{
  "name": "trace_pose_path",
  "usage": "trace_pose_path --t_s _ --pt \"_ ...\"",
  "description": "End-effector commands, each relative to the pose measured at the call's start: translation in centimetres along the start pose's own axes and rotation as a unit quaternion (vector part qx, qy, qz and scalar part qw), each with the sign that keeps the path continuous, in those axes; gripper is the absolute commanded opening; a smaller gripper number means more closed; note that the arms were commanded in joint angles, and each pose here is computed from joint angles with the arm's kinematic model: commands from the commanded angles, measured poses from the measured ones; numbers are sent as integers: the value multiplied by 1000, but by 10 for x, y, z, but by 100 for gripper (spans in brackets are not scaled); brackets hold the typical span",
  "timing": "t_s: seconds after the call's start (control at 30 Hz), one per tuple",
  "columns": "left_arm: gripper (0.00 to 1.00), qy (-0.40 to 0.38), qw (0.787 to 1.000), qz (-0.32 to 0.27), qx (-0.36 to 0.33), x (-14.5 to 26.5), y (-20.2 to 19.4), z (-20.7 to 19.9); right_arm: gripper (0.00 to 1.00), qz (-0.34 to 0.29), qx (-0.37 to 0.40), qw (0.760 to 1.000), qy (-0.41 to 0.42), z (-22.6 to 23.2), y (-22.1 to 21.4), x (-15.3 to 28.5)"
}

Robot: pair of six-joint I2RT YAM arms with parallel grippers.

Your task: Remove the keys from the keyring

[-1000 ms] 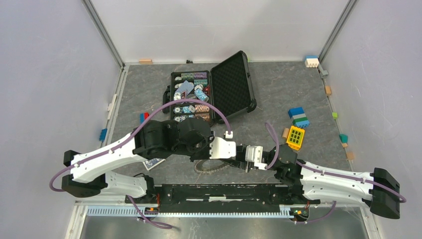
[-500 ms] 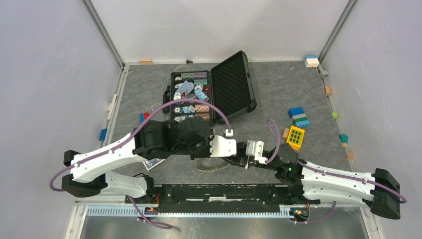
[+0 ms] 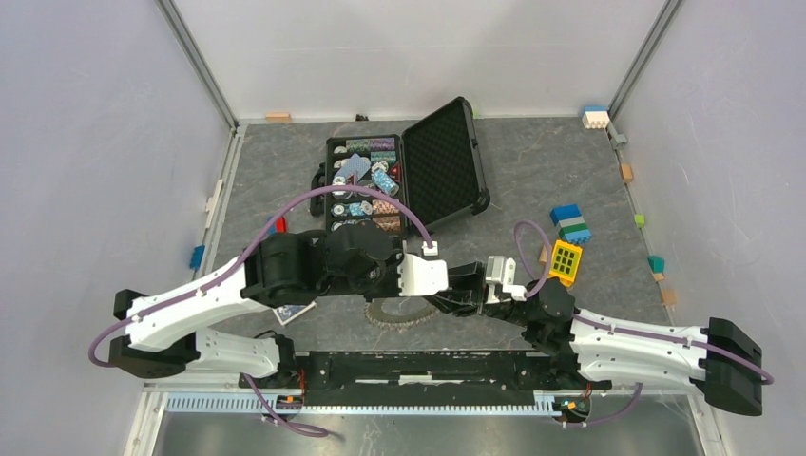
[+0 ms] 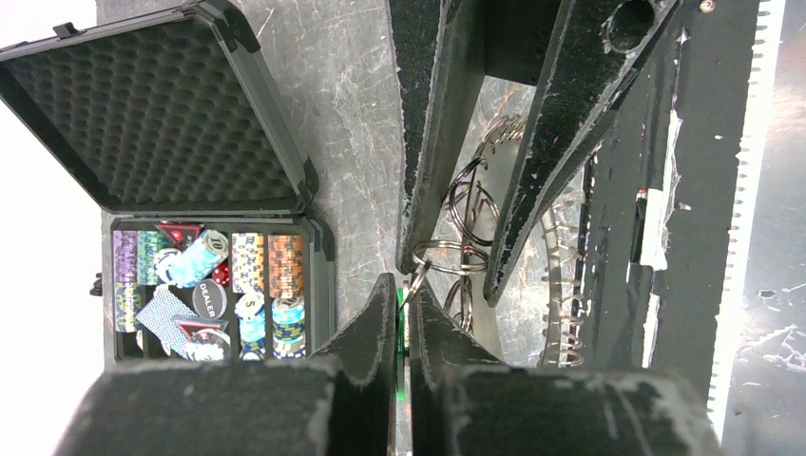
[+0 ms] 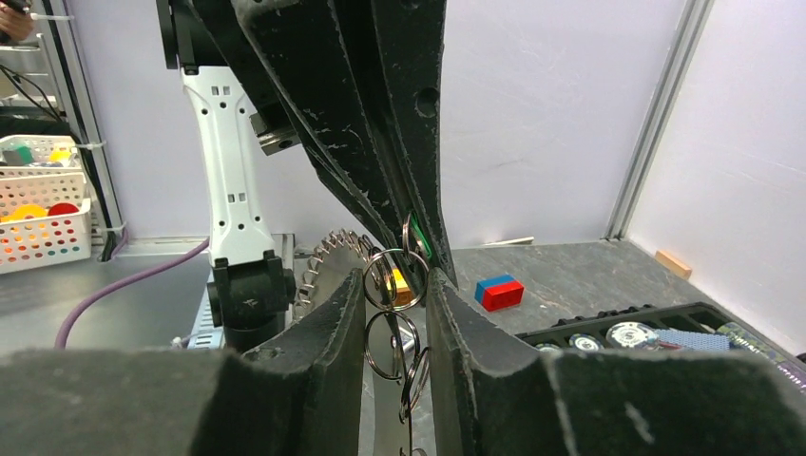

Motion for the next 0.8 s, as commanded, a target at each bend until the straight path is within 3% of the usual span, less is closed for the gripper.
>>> trace_pose_path --t_s 0.0,0.4,0.77 --pt "2 29 1000 -5 -1 8 0 9 15 -69 -18 997 9 6 28 -3" --pt "2 39 999 -14 1 12 0 10 14 -98 -47 994 -17 0 31 2" --pt "2 34 999 -25 -8 16 1 8 13 -79 -52 994 -60 -14 23 -1"
Point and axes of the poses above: each gripper's point midway between its finger pads, its own x axis back along the fingers, its own z axis along the line the jaws close on, y = z × x, the point moved 3 cm from there along x, back along the fingers, and after that the axes turned 15 degrees about -x, right-handed, at the moved point
